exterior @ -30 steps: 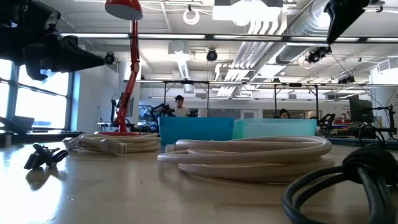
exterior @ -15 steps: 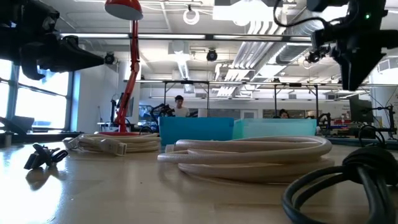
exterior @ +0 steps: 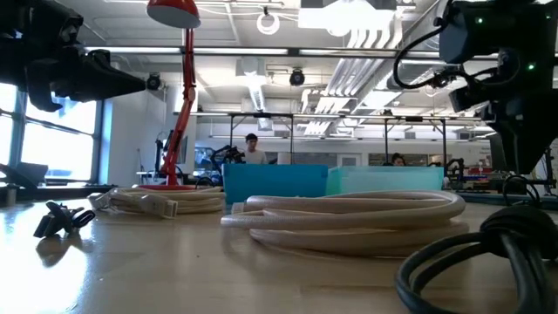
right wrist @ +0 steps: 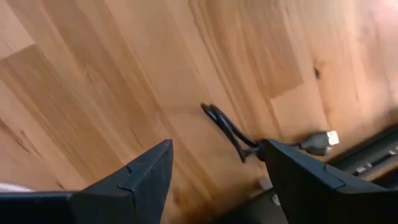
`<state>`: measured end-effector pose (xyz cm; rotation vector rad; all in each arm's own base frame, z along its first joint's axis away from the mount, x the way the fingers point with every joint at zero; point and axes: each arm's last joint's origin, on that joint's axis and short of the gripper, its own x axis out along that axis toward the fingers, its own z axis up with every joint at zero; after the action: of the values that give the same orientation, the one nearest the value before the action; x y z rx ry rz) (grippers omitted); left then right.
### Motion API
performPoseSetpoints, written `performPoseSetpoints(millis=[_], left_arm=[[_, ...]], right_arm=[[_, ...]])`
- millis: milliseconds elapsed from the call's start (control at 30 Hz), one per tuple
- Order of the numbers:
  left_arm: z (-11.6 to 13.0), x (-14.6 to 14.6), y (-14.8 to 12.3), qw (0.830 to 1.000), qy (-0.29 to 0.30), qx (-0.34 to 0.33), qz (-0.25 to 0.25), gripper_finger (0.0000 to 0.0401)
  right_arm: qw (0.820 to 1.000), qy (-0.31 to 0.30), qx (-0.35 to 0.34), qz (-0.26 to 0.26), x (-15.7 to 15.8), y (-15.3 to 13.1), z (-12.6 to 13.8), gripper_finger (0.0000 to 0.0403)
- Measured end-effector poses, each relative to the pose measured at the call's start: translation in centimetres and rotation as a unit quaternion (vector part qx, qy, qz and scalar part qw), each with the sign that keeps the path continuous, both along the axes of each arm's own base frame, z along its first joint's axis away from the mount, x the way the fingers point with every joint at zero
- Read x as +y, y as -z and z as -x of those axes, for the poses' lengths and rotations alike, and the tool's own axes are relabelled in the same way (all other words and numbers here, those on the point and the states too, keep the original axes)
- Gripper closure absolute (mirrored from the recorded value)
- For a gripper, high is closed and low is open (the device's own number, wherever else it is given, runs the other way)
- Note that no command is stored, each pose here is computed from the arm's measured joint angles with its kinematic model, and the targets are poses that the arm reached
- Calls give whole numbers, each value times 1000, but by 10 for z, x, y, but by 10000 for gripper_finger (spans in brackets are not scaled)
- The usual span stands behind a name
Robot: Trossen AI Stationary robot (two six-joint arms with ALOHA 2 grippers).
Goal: Pick & Place USB Port
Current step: Put the black USB cable into the blue bin
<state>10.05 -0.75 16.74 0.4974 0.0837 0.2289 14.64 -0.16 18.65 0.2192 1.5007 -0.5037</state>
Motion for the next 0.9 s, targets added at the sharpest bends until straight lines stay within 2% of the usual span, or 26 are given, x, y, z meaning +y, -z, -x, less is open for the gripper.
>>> performPoseSetpoints(millis=[333,567,733,833,900], left_arm=[[0,0,0,1000,2,-3,15,382],[0,-1,0,1000,14,-3,16,382],[0,-1,0,1000,14,-3,16,382],[0,-1,0,1000,14,-2,15,382],[0,-1,0,1000,14,-1,15,382]], right_arm=[[999,26,-18,14,-1,2,-5,157],[993,113,-18,30,-10,2,-2,157],[974,223,-26,32,-19,2,0,157],[969,247,-25,9,-23,2,1,157],[974,224,-19,3,-24,2,1,157]])
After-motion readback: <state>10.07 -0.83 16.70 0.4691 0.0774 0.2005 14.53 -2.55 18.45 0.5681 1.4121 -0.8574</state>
